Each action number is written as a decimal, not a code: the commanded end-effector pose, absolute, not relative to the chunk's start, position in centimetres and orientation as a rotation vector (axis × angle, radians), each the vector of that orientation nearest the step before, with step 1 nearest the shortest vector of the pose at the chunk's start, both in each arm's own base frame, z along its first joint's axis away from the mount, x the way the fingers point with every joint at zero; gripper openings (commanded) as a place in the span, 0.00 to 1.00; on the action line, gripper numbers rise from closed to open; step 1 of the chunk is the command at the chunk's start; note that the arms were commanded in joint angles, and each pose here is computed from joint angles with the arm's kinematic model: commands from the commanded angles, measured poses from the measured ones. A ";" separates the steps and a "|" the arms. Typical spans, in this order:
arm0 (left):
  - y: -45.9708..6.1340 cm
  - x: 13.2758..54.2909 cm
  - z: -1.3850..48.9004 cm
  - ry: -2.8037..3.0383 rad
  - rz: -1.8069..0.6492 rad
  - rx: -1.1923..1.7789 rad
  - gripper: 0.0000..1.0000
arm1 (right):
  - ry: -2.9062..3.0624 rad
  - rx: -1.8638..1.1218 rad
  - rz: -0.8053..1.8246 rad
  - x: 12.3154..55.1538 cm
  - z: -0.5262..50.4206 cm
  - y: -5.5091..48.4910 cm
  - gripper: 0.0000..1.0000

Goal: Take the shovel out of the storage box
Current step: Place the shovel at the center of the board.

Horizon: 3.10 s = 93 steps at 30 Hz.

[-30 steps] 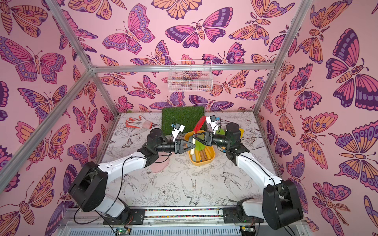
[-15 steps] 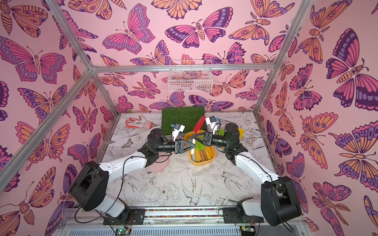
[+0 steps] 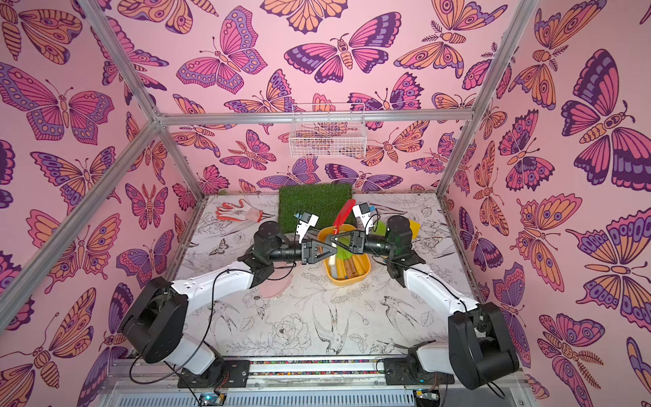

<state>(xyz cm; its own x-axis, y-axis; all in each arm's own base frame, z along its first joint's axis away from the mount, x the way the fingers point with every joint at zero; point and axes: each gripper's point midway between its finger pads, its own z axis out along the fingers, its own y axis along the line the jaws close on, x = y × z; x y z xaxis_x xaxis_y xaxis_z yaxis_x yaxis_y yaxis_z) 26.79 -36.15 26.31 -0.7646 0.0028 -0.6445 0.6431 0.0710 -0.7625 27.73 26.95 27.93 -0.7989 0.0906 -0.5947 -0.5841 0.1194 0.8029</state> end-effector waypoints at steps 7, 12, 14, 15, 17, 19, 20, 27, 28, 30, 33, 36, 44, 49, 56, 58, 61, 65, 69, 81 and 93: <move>-36.4 26.7 26.9 1.809 -1.738 0.686 0.39 | 1.876 -0.517 1.643 27.7 28.8 26.8 0.09; -35.7 27.5 25.3 1.866 -1.675 0.629 0.47 | 2.020 -0.452 1.400 29.0 27.1 25.4 0.07; -35.4 27.8 24.2 1.912 -1.613 0.611 0.47 | 2.090 -0.412 1.301 29.6 26.1 24.7 0.07; -35.1 28.1 23.7 1.932 -1.571 0.600 0.47 | 2.124 -0.382 1.251 30.1 25.5 24.3 0.08; -34.5 28.5 22.8 1.973 -1.494 0.569 0.47 | 2.171 -0.333 1.162 30.9 24.7 23.5 0.08; -33.7 29.0 21.6 2.027 -1.406 0.530 0.47 | 2.226 -0.261 1.045 31.9 23.7 22.3 0.08; -33.3 29.3 21.0 2.055 -1.350 0.508 0.47 | 2.252 -0.227 0.982 32.4 23.3 21.6 0.08; -30.2 30.5 17.4 2.168 -1.021 0.420 0.48 | 2.372 -0.036 0.497 34.6 20.7 15.7 0.08; -30.0 30.5 16.9 2.174 -0.999 0.419 0.48 | 2.392 -0.018 0.421 34.7 20.2 14.7 0.08; -29.7 30.3 15.8 2.193 -0.963 0.426 0.48 | 2.423 0.025 0.240 35.2 19.5 12.5 0.09; -29.6 30.2 14.8 2.215 -0.950 0.436 0.48 | 2.464 0.087 0.038 35.8 18.4 9.6 0.09; -29.8 29.9 14.4 2.217 -0.940 0.457 0.48 | 2.509 0.154 -0.081 36.4 17.2 6.7 0.09; -29.9 30.1 13.1 2.240 -0.909 0.478 0.48 | 2.596 0.412 -0.195 37.7 14.2 -1.1 0.09; -30.0 30.1 12.9 2.247 -0.906 0.478 0.49 | 2.667 0.530 -0.204 38.5 12.0 -4.1 0.08; -29.6 30.0 13.5 2.228 -0.896 0.474 0.49 | 2.753 0.597 -0.201 39.6 9.1 -6.2 0.09; -29.7 30.0 13.4 2.230 -0.897 0.476 0.49 | 2.770 0.601 -0.197 39.9 8.5 -6.5 0.08; -29.8 30.0 13.3 2.233 -0.903 0.478 0.49 | 2.795 0.604 -0.199 40.4 7.3 -6.8 0.09; -29.9 30.0 13.1 2.241 -0.909 0.474 0.49 | 2.837 0.567 -0.240 41.6 6.2 -7.2 0.09; -30.0 29.9 13.0 2.248 -0.918 0.479 0.50 | 2.873 0.535 -0.261 42.7 5.2 -7.5 0.10; -30.0 30.0 12.9 2.247 -0.913 0.481 0.49 | 2.958 0.519 -0.237 43.9 2.0 -7.4 0.16; -30.1 29.9 12.9 2.248 -0.919 0.483 0.50 | 2.918 0.550 -0.237 44.1 3.4 -7.5 0.39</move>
